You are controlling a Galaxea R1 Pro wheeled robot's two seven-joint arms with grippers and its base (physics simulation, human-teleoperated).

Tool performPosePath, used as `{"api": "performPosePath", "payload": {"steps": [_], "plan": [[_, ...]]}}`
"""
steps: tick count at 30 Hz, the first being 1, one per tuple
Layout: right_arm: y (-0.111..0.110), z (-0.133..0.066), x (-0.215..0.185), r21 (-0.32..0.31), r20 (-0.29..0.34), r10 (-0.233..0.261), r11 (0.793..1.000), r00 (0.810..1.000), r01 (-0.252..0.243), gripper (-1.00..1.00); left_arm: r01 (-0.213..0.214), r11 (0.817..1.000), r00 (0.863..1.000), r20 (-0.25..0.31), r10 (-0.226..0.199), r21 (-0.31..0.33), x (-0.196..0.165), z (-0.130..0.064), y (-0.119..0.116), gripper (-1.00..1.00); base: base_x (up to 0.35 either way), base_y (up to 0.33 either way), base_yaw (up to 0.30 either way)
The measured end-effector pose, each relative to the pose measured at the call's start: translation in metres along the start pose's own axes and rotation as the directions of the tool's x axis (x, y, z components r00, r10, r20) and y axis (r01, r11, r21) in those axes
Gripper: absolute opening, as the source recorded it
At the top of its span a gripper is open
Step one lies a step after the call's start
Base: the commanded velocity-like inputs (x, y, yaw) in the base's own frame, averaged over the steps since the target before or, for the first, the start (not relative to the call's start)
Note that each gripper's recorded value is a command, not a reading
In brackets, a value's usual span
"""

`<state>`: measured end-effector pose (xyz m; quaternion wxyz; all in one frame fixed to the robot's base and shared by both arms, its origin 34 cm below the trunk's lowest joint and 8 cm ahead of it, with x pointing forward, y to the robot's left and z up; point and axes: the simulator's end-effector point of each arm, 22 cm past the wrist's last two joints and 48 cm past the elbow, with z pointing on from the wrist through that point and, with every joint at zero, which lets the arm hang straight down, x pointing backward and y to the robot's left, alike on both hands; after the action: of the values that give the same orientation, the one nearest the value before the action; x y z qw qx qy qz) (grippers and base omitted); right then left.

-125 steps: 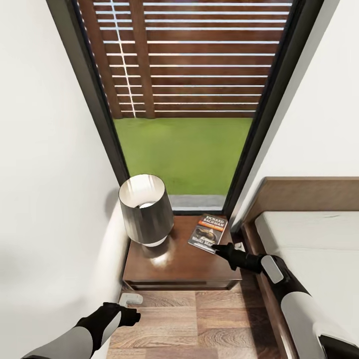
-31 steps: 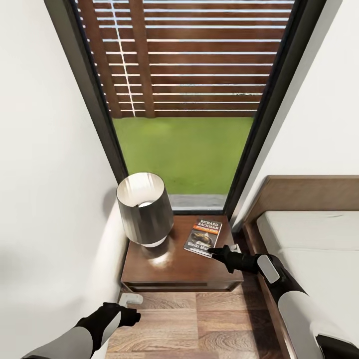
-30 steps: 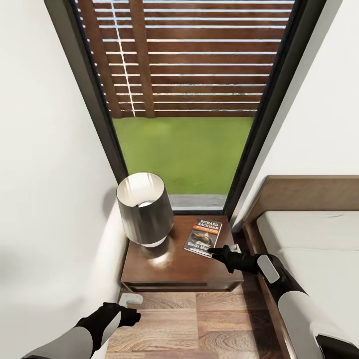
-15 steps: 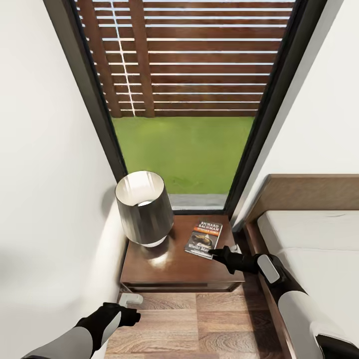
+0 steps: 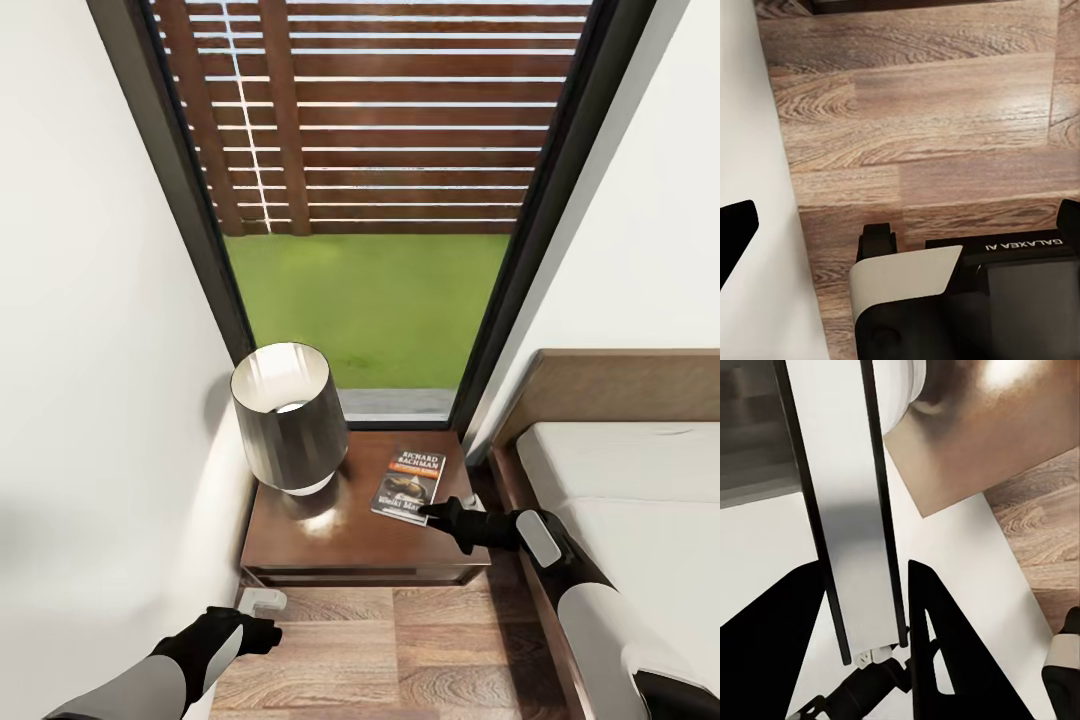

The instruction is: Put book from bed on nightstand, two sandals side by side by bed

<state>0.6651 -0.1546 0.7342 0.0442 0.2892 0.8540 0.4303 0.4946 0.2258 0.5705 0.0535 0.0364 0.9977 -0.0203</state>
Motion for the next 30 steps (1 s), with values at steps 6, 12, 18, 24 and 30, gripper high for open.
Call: {"api": "performPosePath", "payload": {"steps": [6, 12, 18, 24, 30], "plan": [[-0.004, 0.004, -0.002, 0.003, -0.002, 0.001, 1.0, 1.0, -0.001, -1.0, 0.0, 1.0, 1.0, 0.0, 0.0, 0.0, -0.001, 0.005, 0.0, 1.0, 0.0, 0.0, 0.0], [-0.009, 0.008, -0.004, 0.007, -0.003, 0.001, 1.0, 1.0, -0.001, -1.0, 0.0, 1.0, 1.0, 0.0, 0.0, 0.0, -0.002, 0.012, 0.001, 1.0, 0.0, 0.0, 0.0], [-0.01, 0.008, -0.004, 0.009, -0.004, 0.002, 1.0, 1.0, -0.002, -1.0, 0.0, 1.0, 1.0, 0.0, 0.0, 0.0, -0.002, 0.012, 0.001, 1.0, 0.0, 0.0, 0.0], [-0.012, 0.01, -0.004, 0.011, -0.004, 0.001, 1.0, 1.0, -0.001, -1.0, -0.001, 1.0, 1.0, 0.0, 0.001, 0.0, -0.002, 0.014, 0.001, 1.0, 0.0, 0.0, 0.0], [-0.016, 0.015, -0.007, 0.011, -0.003, 0.001, 1.0, 1.0, -0.001, -1.0, -0.002, 1.0, 1.0, 0.001, 0.002, 0.0, -0.003, 0.021, 0.001, 1.0, 0.0, 0.0, 0.0]]}}
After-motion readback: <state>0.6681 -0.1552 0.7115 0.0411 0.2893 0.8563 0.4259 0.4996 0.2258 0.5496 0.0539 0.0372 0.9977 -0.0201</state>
